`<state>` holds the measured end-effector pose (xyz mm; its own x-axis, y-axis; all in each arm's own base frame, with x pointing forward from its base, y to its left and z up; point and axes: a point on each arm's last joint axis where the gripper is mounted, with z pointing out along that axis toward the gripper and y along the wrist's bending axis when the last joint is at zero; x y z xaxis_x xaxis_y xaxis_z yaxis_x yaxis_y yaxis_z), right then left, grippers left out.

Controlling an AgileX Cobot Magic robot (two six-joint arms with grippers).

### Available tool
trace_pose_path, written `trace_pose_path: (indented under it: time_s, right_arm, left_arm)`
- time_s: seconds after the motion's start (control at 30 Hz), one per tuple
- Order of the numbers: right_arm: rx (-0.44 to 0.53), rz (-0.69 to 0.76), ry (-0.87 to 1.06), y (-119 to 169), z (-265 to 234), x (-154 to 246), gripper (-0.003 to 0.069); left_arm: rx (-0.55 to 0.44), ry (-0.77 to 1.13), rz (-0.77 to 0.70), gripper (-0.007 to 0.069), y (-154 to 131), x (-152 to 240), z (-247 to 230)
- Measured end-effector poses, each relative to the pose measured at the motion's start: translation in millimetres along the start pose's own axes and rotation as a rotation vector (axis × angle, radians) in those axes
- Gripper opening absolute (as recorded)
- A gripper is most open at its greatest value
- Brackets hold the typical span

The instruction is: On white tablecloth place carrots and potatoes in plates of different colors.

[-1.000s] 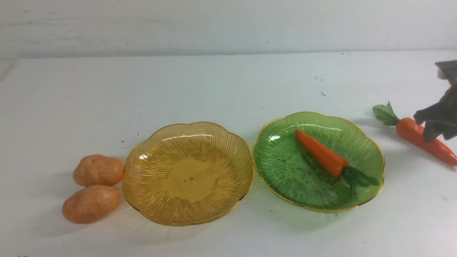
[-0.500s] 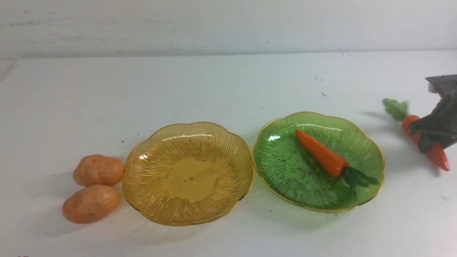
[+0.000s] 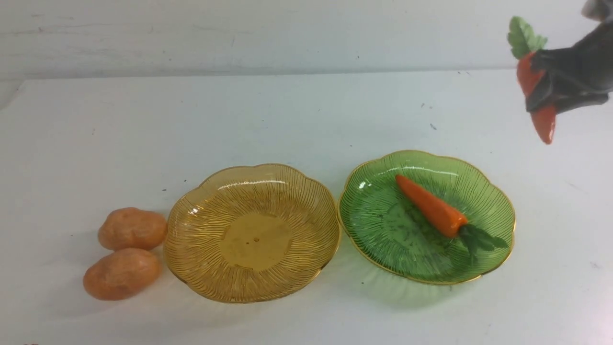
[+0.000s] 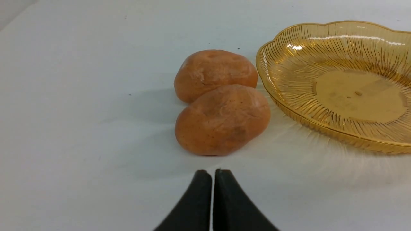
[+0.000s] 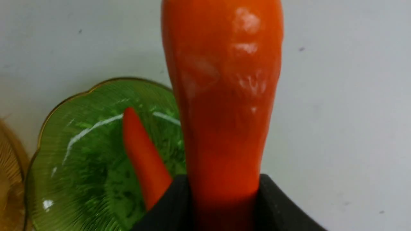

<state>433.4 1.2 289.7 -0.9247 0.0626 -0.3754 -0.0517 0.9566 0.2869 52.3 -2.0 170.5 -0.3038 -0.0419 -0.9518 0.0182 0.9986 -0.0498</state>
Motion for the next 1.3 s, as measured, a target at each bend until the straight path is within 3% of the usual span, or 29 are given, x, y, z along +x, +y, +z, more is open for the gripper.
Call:
trace_pose_path:
  time_s: [0.1, 0.23, 0.37, 0.47, 0.57, 0.63, 0.73, 0.8, 0.87, 0.93, 1.03, 1.13, 1.3]
  right_arm:
    - [-0.056, -0.106, 0.136, 51, 33, 30, 0.0221]
    - [-0.055, -0.27, 0.29, 97, 73, 65, 0.0223]
    - [0.01, -0.42, 0.353, 132, 93, 85, 0.0388]
    - [0.065, -0.437, 0.354, 137, 95, 89, 0.0547]
    - [0.096, -0.456, 0.351, 135, 95, 88, 0.0586]
    - [0.114, -0.463, 0.344, 133, 92, 87, 0.0557]
    - [0.114, -0.447, 0.318, 136, 82, 85, 0.0456]
    - [0.101, -0.448, 0.274, 140, 64, 82, 0.0342]
    - [0.078, -0.45, 0.2, 146, 33, 79, 0.0169]
    - [0.05, -0.457, 0.097, 153, -12, 80, 0.0039]
    - [0.024, -0.471, -0.032, 158, -70, 86, -0.0008]
    - [0.001, -0.483, -0.149, 160, -124, 100, -0.0015]
    - [-0.012, -0.49, -0.217, 154, -159, 123, -0.0015]
  left_arm:
    - [0.0, 0.0, 0.0, -0.0003, 0, 0, 0]
    - [0.0, 0.0, 0.0, -0.0003, 0, 0, 0]
    - [0.012, -0.003, -0.049, -0.0003, -1, 0, 0]
    - [0.058, -0.017, -0.241, -0.0003, -5, -2, 0]
    - [0.132, -0.008, -0.545, -0.0003, -11, -4, -1]
    - [0.184, -0.005, -0.735, -0.0003, -15, -6, -1]
    - [0.231, -0.065, -0.917, -0.0003, -16, -14, -2]
    - [0.252, -0.087, -0.993, -0.0003, -16, -17, -3]
    - [0.313, -0.113, -1.031, -0.0003, -19, -36, -12]
    - [0.367, -0.159, -0.956, -0.0003, -23, -61, -27]
    - [0.4, -0.123, -0.787, -0.0003, -32, -100, -41]
    - [0.352, 0.144, -0.595, -0.0003, -40, -123, -28]
    - [0.159, 0.645, -0.295, -0.0003, -31, -139, 14]
